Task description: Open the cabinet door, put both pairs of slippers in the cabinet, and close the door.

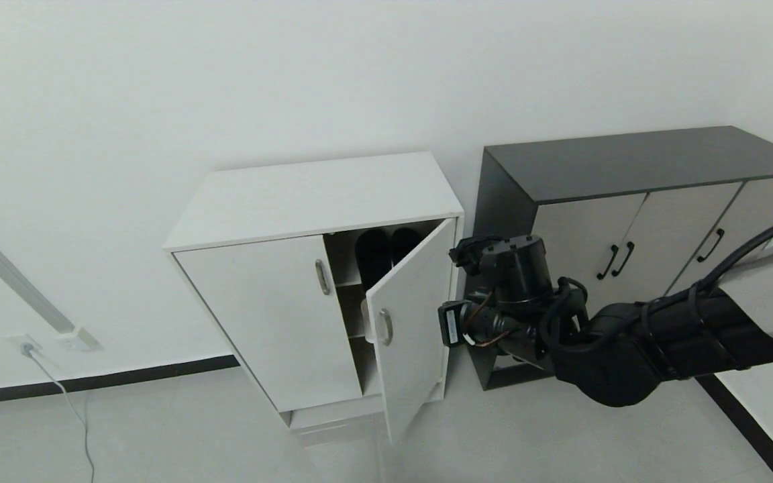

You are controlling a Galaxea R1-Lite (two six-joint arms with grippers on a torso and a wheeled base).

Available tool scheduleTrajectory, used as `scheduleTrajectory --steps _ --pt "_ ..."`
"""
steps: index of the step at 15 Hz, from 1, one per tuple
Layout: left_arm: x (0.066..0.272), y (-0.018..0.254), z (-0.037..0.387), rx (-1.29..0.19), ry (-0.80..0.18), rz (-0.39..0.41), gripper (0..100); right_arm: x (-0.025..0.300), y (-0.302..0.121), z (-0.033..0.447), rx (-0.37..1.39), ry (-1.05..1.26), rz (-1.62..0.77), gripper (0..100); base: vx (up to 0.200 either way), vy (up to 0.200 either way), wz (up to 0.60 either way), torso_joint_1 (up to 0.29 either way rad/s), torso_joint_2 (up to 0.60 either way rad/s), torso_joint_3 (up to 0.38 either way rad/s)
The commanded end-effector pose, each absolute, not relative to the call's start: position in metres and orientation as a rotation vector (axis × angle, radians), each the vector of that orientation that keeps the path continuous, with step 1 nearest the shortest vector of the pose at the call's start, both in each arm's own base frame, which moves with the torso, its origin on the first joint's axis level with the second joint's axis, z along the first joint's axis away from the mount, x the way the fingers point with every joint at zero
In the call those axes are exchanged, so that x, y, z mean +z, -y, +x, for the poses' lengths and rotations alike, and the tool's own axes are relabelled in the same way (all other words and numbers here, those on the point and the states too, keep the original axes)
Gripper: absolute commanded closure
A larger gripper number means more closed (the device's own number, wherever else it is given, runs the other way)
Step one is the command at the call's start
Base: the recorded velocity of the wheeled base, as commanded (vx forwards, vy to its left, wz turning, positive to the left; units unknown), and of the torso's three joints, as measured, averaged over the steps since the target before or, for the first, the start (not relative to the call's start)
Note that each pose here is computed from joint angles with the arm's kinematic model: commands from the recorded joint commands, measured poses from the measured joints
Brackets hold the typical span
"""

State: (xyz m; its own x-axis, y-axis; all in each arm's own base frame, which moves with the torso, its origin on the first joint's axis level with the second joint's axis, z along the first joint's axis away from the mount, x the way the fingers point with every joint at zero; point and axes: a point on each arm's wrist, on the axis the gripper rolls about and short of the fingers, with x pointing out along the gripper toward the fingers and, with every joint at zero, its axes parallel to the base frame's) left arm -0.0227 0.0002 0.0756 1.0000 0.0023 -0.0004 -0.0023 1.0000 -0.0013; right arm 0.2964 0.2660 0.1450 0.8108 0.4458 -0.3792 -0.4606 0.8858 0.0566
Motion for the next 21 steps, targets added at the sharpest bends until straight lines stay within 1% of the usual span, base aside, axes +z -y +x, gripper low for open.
scheduleTrajectory --steps 1,3,5,8,12,15,21 --pt "0.076 0.000 -0.023 0.003 0.000 -0.002 100 0.147 -0.265 0.288 0.496 -0.394 -0.045 100 0.000 0.000 0.00 0.000 0.00 0.000" --pt "0.076 0.000 -0.023 0.003 -0.002 -0.002 100 0.144 -0.268 0.283 0.510 -0.403 -0.061 100 0.000 0.000 0.00 0.000 0.00 0.000" --pt "0.076 0.000 -0.023 0.003 -0.002 -0.002 100 0.137 -0.270 0.278 0.522 -0.422 -0.077 100 0.000 0.000 0.60 0.005 0.00 0.005" --pt "0.076 0.000 -0.023 0.003 -0.002 -0.002 100 0.135 -0.270 0.277 0.556 -0.427 -0.068 100 0.000 0.000 0.60 0.002 0.00 0.002" --pt "0.076 0.000 -0.023 0.005 0.000 -0.002 100 0.125 -0.267 0.273 0.594 -0.415 -0.051 100 0.000 0.000 0.00 0.000 0.00 0.000" --pt "0.076 0.000 -0.023 0.006 -0.002 -0.002 100 0.110 -0.255 0.267 0.718 -0.364 -0.027 100 0.000 0.000 0.00 0.000 0.00 0.000" --pt "0.076 0.000 -0.023 0.005 -0.002 0.002 100 0.080 -0.241 0.254 0.722 -0.375 -0.035 100 0.000 0.000 0.00 0.000 0.00 0.000"
